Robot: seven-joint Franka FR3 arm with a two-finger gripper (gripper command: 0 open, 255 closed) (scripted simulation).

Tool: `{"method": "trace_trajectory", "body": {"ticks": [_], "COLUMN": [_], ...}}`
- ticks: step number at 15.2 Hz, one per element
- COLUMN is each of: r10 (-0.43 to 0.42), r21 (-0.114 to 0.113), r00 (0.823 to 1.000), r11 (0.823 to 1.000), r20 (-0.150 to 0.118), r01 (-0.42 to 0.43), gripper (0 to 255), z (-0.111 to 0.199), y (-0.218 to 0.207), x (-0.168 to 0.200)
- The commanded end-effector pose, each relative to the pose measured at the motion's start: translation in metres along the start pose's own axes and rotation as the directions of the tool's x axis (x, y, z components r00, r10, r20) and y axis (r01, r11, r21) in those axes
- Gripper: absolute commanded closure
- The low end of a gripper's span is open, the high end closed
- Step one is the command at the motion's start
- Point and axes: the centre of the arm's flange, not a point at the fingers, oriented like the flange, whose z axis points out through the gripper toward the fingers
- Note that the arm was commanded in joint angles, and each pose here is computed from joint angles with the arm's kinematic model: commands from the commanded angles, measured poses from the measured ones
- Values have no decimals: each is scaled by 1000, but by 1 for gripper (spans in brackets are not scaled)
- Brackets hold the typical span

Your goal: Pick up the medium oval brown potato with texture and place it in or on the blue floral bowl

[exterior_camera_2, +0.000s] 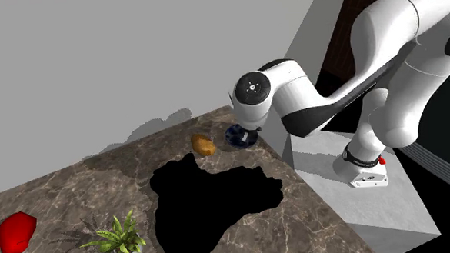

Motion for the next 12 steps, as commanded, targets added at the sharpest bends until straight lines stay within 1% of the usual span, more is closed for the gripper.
{"method": "trace_trajectory", "body": {"ticks": [1,3,6,9,12], "r10": [12,19,27,33,35], "r21": [-56,-112,-194,-274,-351], "r00": [1000,999,996,992,987], "r11": [998,993,980,960,932], "r20": [-26,-49,-84,-119,-154], "r01": [-13,-24,-43,-65,-88], "gripper": [0,0,0,0,0], "z": [8,16,31,49,68], "y": [-30,-57,-97,-135,-171], "x": [17,31,53,76,100]}}
